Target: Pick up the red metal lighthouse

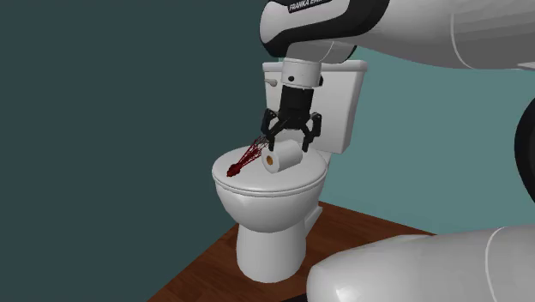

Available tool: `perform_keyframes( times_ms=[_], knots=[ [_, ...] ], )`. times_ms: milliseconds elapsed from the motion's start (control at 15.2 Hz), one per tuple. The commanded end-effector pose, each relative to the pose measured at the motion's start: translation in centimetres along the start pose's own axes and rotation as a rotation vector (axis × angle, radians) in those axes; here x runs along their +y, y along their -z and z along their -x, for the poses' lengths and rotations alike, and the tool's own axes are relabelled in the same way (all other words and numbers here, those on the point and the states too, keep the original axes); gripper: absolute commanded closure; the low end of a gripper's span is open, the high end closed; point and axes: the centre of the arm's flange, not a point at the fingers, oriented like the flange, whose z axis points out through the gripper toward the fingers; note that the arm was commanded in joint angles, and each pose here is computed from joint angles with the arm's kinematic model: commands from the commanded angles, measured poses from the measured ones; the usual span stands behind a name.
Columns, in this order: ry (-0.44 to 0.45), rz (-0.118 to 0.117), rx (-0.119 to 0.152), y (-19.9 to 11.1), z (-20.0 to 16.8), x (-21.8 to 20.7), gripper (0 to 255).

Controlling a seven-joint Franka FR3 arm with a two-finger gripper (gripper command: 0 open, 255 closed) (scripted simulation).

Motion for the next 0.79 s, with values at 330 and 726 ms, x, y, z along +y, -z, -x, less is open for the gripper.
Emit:
perform_keyframes(
  times_ms=[330,726],
  knots=[
    [-0.108,0.039,0.038,-2.6,-5.0,-3.0,0],
    [-0.238,0.086,0.083,-5.6,-11.6,-5.7,0]
  ],
)
